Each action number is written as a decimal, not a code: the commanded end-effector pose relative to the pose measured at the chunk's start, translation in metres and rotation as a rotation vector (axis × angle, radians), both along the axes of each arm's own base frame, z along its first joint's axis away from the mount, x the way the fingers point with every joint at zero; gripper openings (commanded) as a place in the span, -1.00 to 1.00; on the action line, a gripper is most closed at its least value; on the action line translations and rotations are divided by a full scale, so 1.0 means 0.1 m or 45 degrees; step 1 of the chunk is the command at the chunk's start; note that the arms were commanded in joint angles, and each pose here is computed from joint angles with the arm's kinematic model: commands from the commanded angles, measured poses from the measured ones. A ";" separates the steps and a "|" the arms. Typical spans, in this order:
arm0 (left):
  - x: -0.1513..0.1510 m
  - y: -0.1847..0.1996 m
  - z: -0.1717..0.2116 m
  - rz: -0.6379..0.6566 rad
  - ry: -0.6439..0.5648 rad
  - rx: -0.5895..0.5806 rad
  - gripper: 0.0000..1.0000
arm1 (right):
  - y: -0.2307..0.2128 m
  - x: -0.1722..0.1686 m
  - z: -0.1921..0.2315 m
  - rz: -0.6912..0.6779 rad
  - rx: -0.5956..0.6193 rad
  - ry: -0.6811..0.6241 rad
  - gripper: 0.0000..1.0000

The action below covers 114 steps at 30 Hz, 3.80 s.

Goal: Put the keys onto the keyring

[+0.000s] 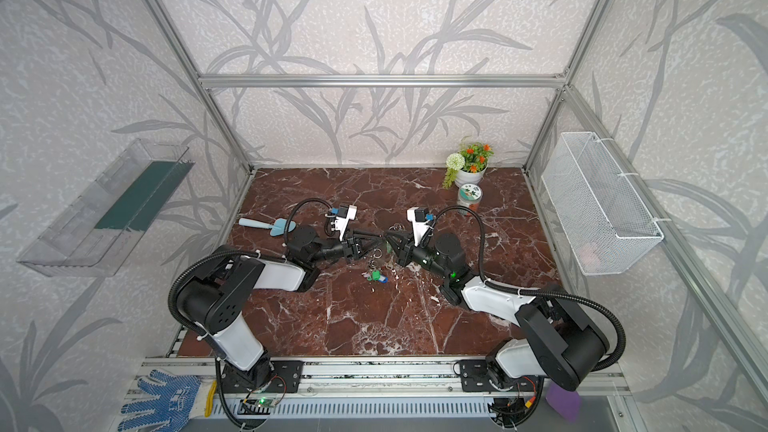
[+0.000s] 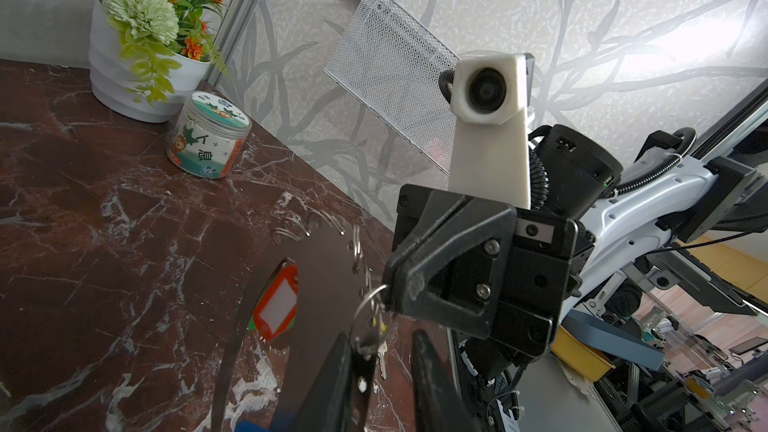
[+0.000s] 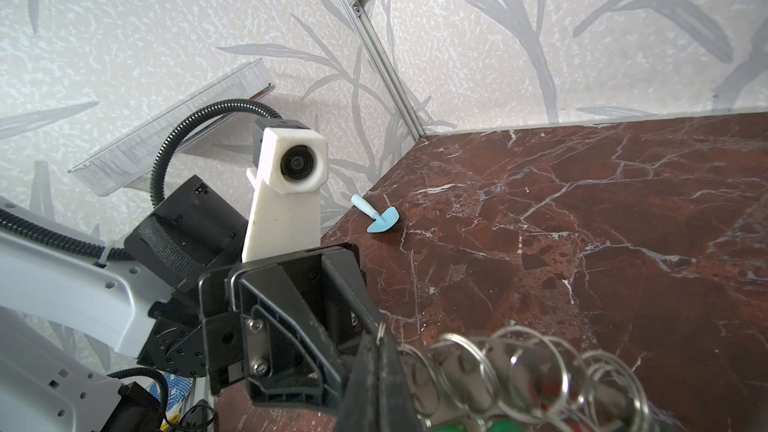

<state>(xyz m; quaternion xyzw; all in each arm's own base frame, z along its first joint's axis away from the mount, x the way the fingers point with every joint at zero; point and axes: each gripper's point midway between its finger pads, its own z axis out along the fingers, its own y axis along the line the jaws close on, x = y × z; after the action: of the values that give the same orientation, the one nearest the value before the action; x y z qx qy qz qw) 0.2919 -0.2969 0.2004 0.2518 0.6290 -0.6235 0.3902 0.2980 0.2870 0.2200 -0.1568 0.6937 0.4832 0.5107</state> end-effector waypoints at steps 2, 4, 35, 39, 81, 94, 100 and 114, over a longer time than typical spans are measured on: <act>-0.08 -0.01 0.21 -0.057 -0.080 -0.045 -0.56 | 0.00 0.00 0.18 0.008 0.060 -0.083 -1.00; -0.08 0.00 0.23 -0.052 -0.085 -0.048 -0.61 | -0.02 -0.01 0.16 0.006 0.054 -0.078 -1.00; 0.01 -0.04 0.08 -0.076 0.012 -0.035 -0.74 | -0.07 0.05 -0.01 -0.010 0.045 -0.035 -1.00; 0.04 -0.04 0.05 -0.065 0.024 -0.032 -0.83 | -0.07 0.05 -0.01 -0.012 0.042 -0.037 -1.00; -0.18 -0.07 0.92 -0.018 -0.383 0.517 -1.00 | -0.80 -0.30 0.65 0.007 0.059 -0.144 -0.02; -0.45 0.10 1.01 -0.229 -0.462 0.993 -1.00 | -0.70 -0.44 0.73 0.116 0.028 -0.203 0.06; -0.56 0.01 1.01 -0.314 -0.492 1.047 -1.00 | -0.50 -0.50 0.76 0.241 0.025 -0.230 0.05; -0.57 -0.16 1.05 -0.378 -0.501 0.962 -1.00 | -0.22 -0.73 0.66 0.415 -0.037 -0.274 -0.05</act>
<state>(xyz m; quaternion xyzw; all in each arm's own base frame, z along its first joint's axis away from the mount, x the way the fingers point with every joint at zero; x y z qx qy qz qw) 0.2383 -0.3039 0.2838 0.5597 0.7181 -0.3185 0.2640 0.2284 0.2588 0.2696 -0.2993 0.6304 0.5293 0.4826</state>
